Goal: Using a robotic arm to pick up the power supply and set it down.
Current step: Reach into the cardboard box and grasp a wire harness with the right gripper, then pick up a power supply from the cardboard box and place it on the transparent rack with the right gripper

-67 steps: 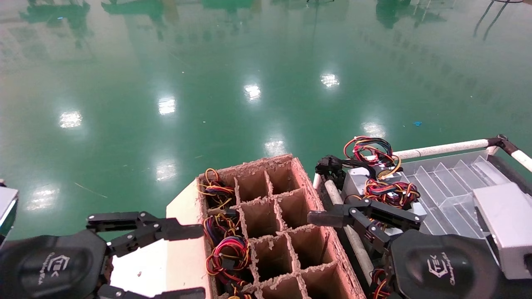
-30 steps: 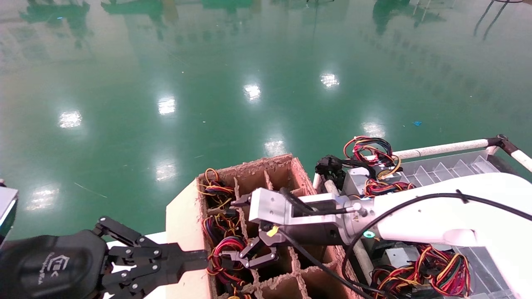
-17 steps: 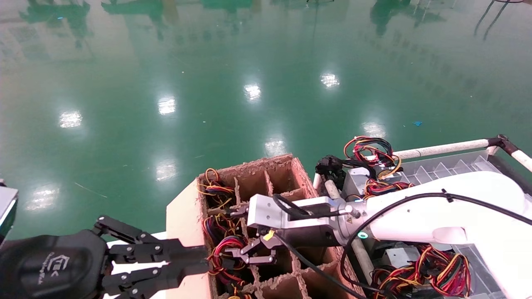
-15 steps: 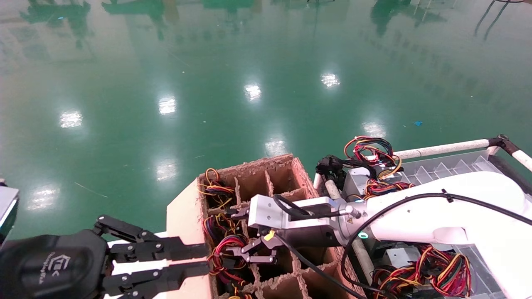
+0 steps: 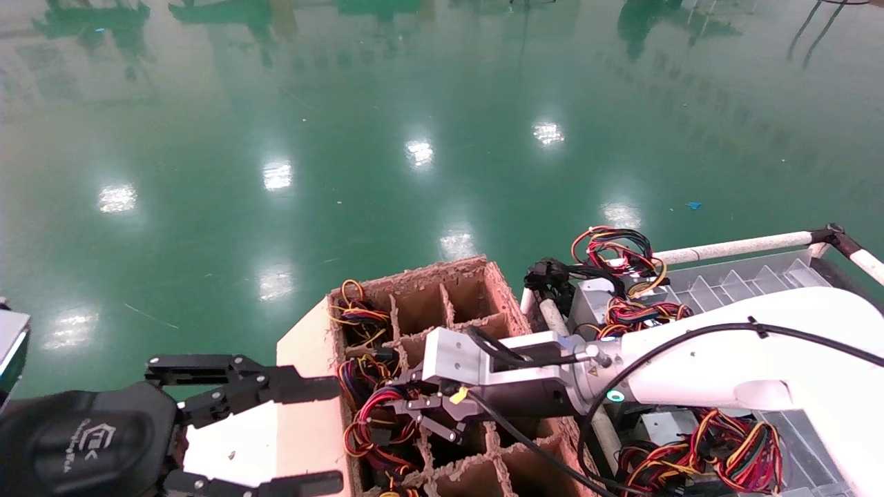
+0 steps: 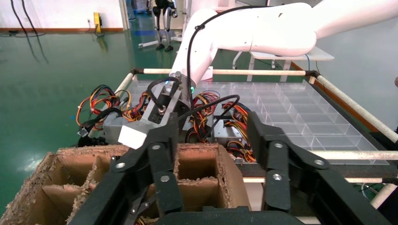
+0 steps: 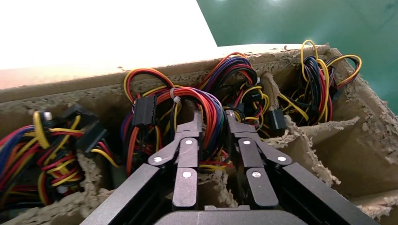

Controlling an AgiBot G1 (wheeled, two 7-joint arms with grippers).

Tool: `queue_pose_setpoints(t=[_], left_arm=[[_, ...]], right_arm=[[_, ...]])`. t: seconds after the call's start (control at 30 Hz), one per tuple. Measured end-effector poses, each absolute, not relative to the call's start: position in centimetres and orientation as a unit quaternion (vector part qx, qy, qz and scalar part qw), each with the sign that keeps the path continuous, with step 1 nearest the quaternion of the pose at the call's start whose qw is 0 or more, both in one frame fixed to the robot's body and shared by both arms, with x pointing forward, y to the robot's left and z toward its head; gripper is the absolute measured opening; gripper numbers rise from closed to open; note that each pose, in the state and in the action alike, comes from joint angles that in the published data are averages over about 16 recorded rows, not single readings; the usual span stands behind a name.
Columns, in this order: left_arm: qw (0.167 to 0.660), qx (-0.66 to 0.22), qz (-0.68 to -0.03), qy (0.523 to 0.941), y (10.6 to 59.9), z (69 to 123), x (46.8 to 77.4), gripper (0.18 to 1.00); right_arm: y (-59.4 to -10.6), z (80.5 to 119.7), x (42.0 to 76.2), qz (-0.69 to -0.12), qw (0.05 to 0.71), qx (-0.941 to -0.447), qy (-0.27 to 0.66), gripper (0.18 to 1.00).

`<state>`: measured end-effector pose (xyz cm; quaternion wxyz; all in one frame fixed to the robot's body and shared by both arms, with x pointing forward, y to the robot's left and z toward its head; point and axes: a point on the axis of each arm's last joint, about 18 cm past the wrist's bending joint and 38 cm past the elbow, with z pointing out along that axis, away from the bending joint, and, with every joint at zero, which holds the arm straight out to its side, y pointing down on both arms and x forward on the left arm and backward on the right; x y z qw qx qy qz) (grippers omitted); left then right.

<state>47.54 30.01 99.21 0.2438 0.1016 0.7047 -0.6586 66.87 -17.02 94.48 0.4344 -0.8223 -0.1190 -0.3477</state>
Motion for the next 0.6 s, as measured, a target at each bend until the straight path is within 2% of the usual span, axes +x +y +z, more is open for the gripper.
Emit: queue_pose_setpoints(t=[0.27,0.37,0.6], left_arm=[[0.244,0.102,-0.659,0.705,30.0,99.2,47.5,0.660],[0.244,0.102,-0.659,0.705,30.0,99.2,47.5,0.739],[0.244,0.102,-0.659,0.705,30.0,99.2,47.5,0.864]], right_arm=[[-18.2,94.8,65.9,-0.338,0.452,-0.818,-0.110,0.261],[-18.9,95.2,65.3,-0.336,0.465,-0.812,-0.105,0.240],[-21.0,97.4,63.3,-0.340,0.511,-0.783,-0.097,0.209]])
